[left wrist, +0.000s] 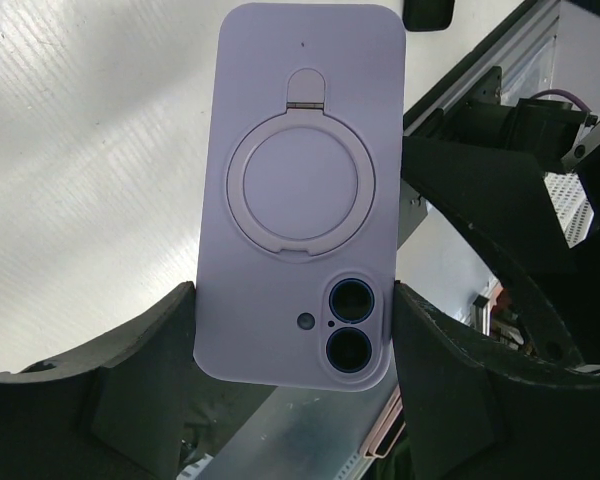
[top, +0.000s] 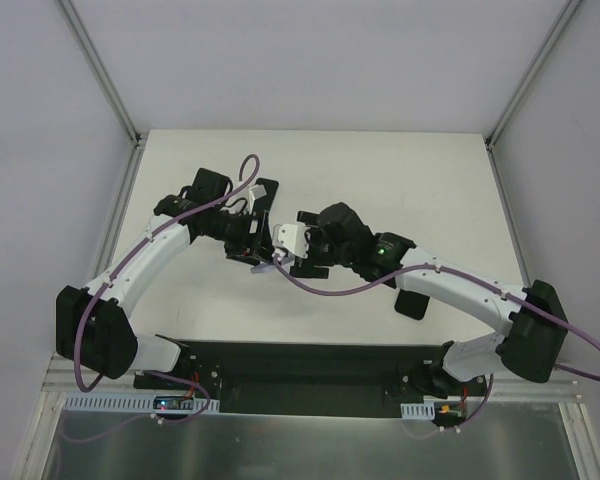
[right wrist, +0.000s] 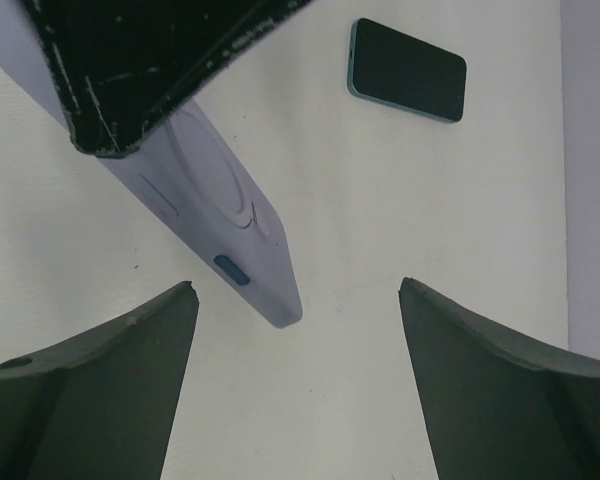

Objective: Take the phone out of the phone case
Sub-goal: Pick up the phone at the corner of the board.

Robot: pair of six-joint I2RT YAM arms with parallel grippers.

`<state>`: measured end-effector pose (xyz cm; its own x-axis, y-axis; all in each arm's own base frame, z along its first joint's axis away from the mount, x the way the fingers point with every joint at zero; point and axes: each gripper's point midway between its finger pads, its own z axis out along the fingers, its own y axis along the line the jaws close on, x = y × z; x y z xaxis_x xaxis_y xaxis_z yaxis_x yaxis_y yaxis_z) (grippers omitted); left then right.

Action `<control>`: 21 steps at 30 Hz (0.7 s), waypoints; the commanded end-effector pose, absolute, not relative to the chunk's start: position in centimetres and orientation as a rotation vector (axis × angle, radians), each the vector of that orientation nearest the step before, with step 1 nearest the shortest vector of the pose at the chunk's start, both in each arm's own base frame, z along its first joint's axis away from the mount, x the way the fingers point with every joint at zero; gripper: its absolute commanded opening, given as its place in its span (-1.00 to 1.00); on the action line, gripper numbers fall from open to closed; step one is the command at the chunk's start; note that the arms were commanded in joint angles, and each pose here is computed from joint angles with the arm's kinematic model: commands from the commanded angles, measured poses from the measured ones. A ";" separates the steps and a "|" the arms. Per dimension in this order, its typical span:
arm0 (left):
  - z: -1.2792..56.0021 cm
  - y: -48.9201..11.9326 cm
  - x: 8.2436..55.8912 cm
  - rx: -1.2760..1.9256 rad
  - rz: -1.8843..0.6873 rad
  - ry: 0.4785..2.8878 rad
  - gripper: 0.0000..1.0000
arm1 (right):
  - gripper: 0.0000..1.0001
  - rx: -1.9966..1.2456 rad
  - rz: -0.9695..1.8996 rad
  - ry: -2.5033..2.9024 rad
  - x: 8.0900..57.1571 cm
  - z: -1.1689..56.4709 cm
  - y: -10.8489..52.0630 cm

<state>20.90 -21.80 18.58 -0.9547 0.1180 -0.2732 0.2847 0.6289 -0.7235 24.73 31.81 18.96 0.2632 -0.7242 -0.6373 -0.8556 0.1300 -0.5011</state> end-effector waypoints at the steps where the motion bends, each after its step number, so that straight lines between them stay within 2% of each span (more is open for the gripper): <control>1: 21.5 -22.7 20.7 0.444 -1.318 2.544 -0.97 | 0.65 -1.754 0.213 1.400 23.9 19.6 33.9; 2: 21.6 -22.7 20.6 0.445 -1.320 2.546 -0.97 | 0.61 -1.771 0.222 1.406 23.7 19.3 34.0; 5: 22.2 -22.8 20.5 0.459 -1.331 2.529 -0.96 | 0.29 -1.842 0.259 1.427 22.9 18.3 34.3; 6: 22.3 -22.8 20.5 0.461 -1.337 2.528 -0.96 | 0.09 -1.862 0.273 1.433 22.7 18.1 34.3; 8: 22.6 -22.9 20.4 0.470 -1.348 2.518 -0.96 | -0.07 -1.892 0.282 1.449 22.5 17.3 34.3; 9: 22.8 -23.0 20.5 0.473 -1.354 2.513 -0.96 | -0.23 -1.901 0.291 1.453 22.3 17.0 34.3; 14: 23.4 -23.2 20.5 0.472 -1.376 2.504 -0.96 | -0.59 -1.902 0.331 1.470 21.9 16.3 34.5; 15: 23.5 -23.2 20.4 0.475 -1.382 2.501 -0.96 | -0.77 -1.899 0.332 1.472 21.8 16.3 34.5; 16: 23.6 -23.2 20.5 0.478 -1.381 2.497 -0.95 | -0.86 -1.895 0.331 1.481 21.8 16.2 34.4; 18: 23.9 -23.2 20.4 0.486 -1.377 2.484 -0.83 | -0.97 -1.886 0.319 1.493 22.0 16.1 34.2; 21: 24.3 -23.1 20.5 0.502 -1.363 2.464 -0.54 | -0.97 -1.859 0.323 1.517 21.9 16.0 33.7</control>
